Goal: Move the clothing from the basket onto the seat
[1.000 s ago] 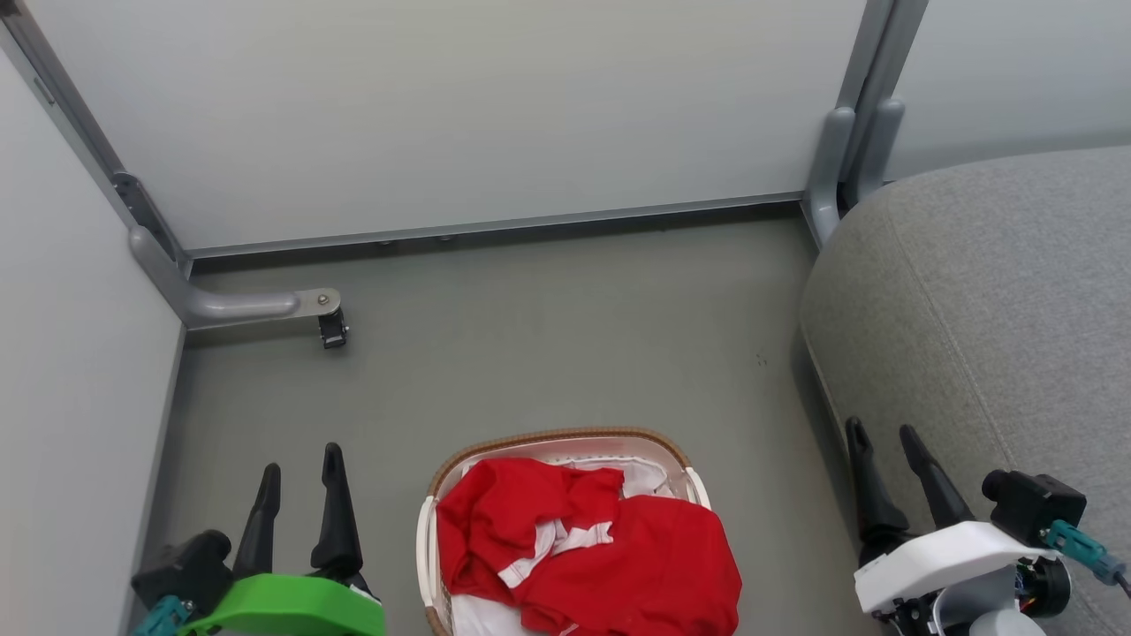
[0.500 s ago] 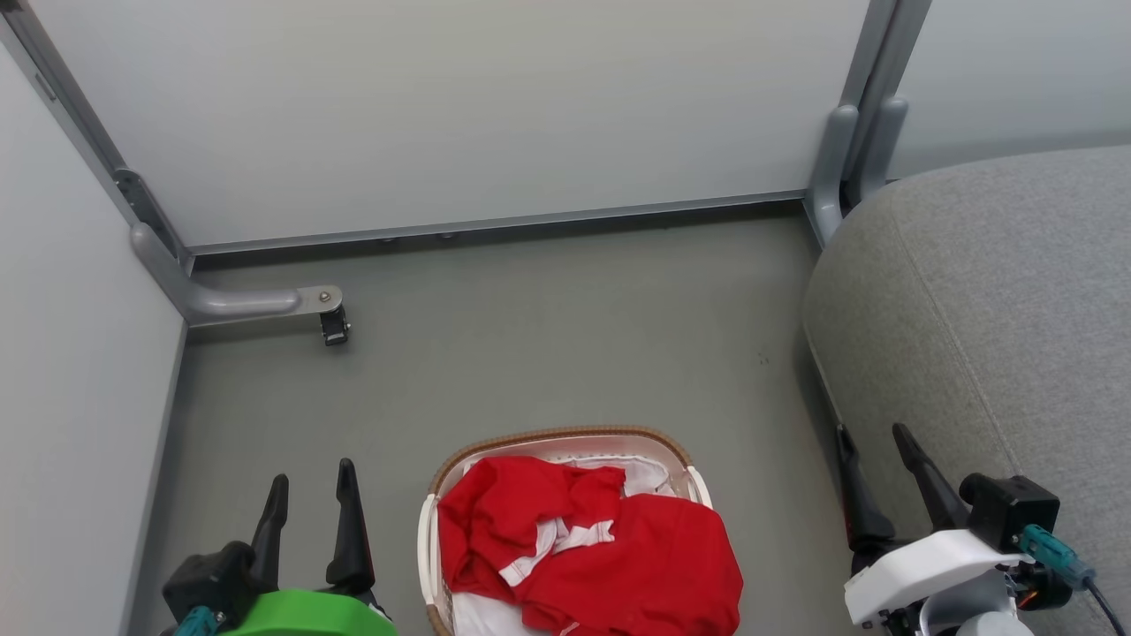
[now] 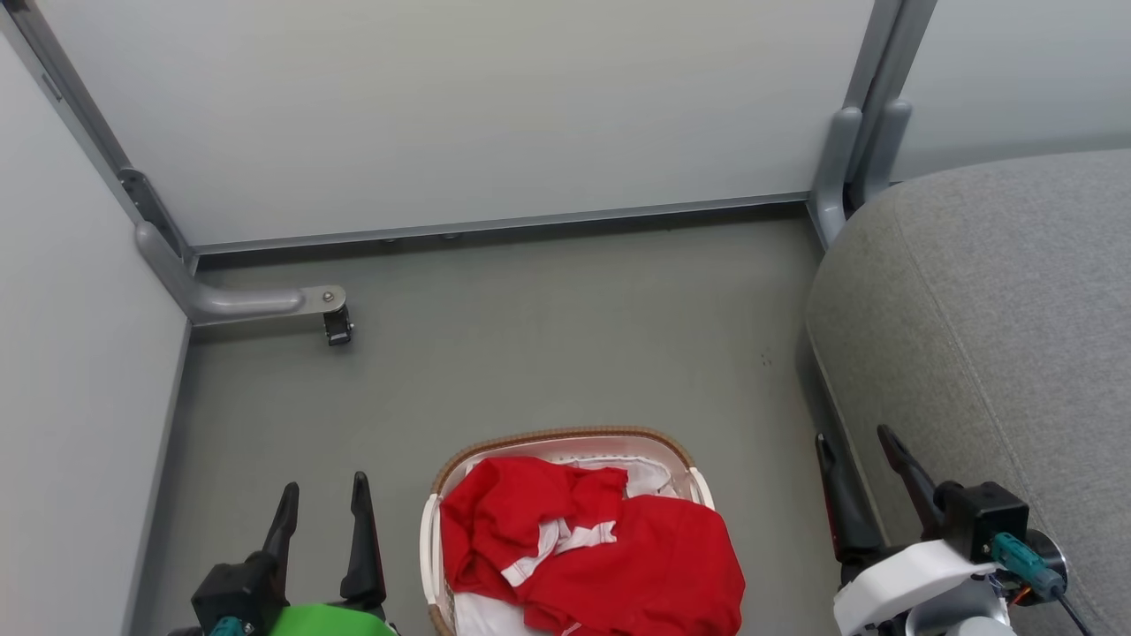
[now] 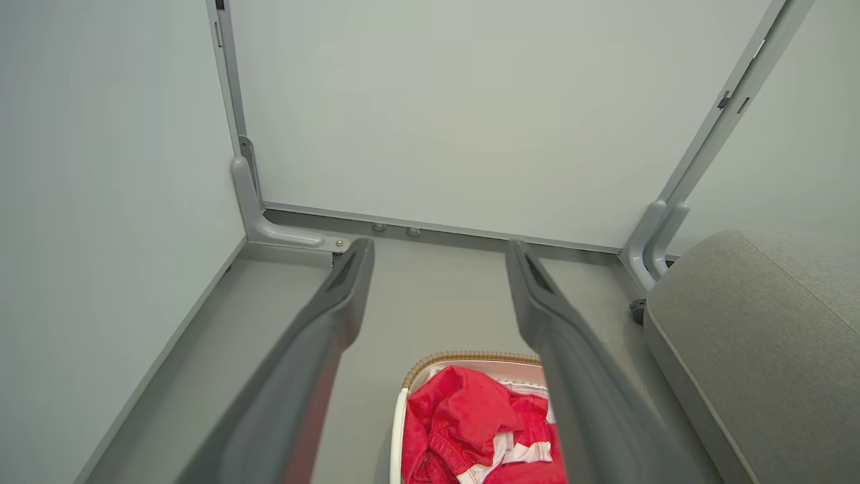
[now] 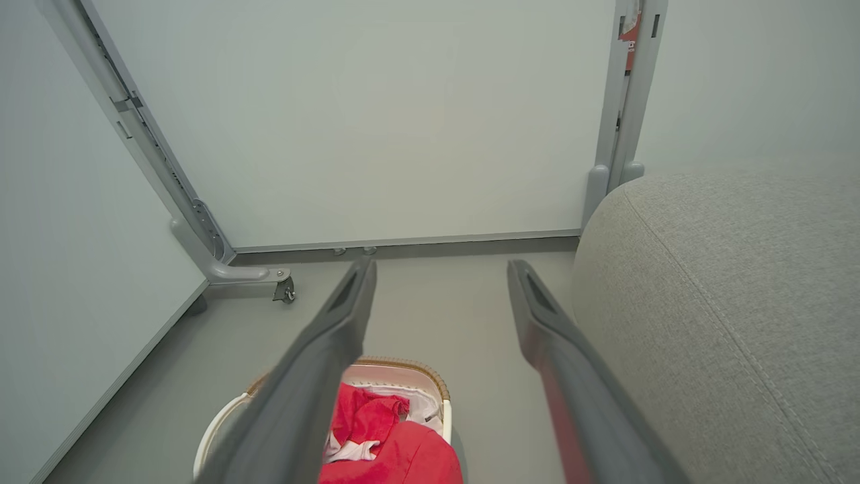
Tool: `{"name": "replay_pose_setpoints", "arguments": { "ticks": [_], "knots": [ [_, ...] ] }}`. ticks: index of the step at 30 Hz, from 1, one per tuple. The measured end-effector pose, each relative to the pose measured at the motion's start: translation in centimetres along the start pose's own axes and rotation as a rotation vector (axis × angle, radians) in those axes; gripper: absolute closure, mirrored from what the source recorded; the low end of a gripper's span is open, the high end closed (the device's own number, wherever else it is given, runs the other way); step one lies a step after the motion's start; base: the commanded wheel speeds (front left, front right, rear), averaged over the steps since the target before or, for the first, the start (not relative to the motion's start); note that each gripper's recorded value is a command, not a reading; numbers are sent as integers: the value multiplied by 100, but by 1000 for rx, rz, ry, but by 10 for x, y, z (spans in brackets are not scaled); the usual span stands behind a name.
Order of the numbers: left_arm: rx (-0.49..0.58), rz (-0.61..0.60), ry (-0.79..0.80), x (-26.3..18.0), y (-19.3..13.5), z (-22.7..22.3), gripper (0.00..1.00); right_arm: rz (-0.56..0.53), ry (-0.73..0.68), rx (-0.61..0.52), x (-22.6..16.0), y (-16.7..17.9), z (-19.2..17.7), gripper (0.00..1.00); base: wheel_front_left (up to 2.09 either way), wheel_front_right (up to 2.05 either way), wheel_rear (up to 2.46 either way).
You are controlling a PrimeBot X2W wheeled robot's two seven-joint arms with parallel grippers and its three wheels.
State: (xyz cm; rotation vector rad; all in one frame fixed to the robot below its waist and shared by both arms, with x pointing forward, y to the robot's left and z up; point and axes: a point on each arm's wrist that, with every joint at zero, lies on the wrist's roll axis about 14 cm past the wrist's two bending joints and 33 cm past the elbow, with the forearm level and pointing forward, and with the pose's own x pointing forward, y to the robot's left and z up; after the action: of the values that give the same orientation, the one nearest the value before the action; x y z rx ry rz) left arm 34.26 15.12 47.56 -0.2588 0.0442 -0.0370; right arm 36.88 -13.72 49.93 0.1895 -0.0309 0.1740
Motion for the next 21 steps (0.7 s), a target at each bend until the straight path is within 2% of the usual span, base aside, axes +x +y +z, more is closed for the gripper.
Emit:
{"name": "replay_pose_setpoints", "arguments": {
  "ticks": [21],
  "knots": [
    [116, -32, 22, -7, -7, -15, 0, 60, 5, -147, -2, 12, -6, 0, 0, 0, 0]
  ]
}}
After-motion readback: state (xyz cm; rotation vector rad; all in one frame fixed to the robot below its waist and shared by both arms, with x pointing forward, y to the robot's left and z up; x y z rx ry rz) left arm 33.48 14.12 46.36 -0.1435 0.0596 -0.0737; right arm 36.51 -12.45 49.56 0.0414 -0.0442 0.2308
